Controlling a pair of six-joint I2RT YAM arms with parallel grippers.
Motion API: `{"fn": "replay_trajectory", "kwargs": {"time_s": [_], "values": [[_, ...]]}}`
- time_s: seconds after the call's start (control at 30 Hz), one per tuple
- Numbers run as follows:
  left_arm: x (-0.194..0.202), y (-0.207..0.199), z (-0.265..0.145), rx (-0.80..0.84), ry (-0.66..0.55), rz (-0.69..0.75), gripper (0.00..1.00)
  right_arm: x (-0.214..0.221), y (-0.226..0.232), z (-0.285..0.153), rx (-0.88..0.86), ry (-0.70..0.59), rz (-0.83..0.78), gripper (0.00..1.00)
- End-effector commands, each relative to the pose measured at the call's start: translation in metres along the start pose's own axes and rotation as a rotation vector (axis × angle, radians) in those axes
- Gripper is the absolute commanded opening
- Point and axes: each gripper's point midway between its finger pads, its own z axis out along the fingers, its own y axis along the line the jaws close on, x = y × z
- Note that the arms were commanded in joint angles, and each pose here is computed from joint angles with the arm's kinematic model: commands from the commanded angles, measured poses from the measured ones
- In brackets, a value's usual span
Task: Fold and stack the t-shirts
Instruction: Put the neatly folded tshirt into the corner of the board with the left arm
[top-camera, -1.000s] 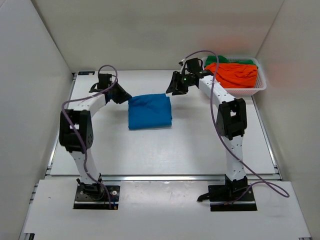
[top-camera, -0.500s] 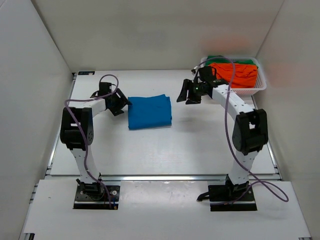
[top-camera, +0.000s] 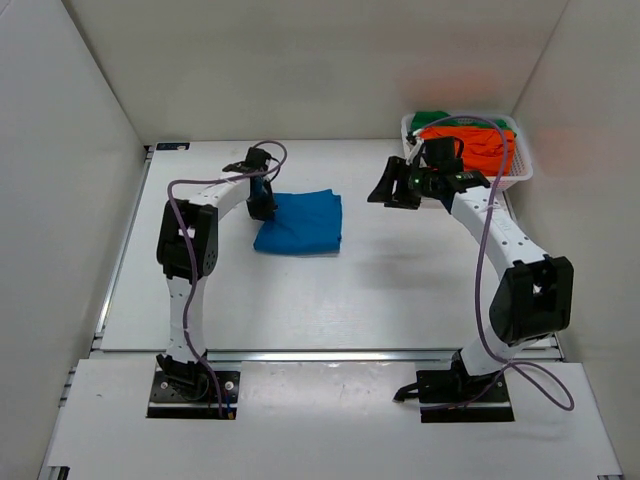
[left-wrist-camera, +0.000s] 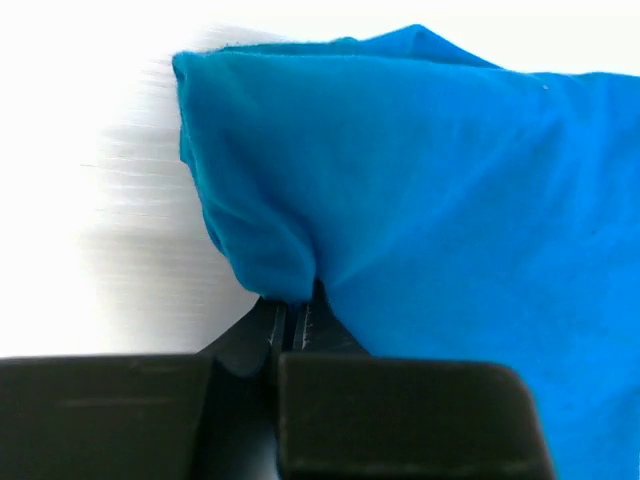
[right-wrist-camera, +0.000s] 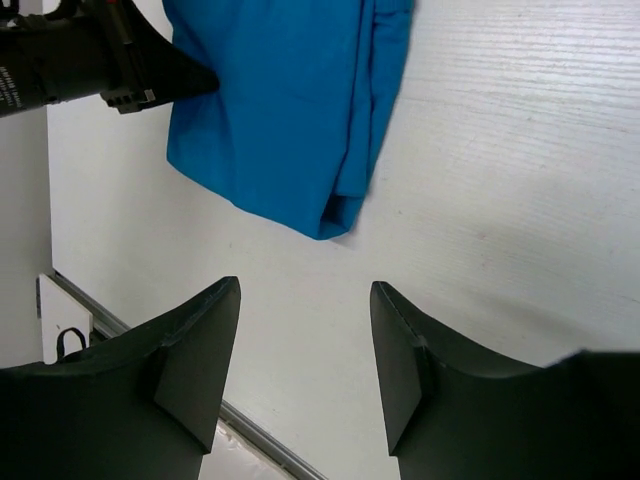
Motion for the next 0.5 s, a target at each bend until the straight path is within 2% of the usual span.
{"fn": "replay_trajectory", "kwargs": {"time_s": [0.0,0.1,0.23,0.3,0.37,0.4,0.47], "values": [[0.01,0.059,-0.004,-0.195,0.087,0.059,0.0,-0.015,0.014,-0.023,-0.04,-0.077,-0.027,0.52],[-0.021,0.1,-0.012,-0.292,0.026,0.018,0.0,-0.014,0.021,-0.037,-0.048,-0.1,-0.048,0.49],[-0.075,0.132,-0.007,-0.36,-0.054,0.023,0.0,-0.011,0.024,-0.05,-0.062,-0.129,-0.064,0.46],[-0.105,0.151,-0.007,-0.425,-0.096,0.031,0.0,-0.008,0.025,-0.058,-0.071,-0.157,-0.075,0.46],[-0.142,0.162,0.001,-0.475,-0.155,0.06,0.0,-0.004,0.029,-0.061,-0.08,-0.174,-0.102,0.5],[-0.144,0.167,0.0,-0.517,-0.145,0.079,0.0,0.002,0.028,-0.063,-0.081,-0.167,-0.089,0.5],[-0.169,0.183,0.005,-0.545,-0.209,0.075,0.0,0.006,0.033,-0.061,-0.108,-0.176,-0.101,0.51]]}}
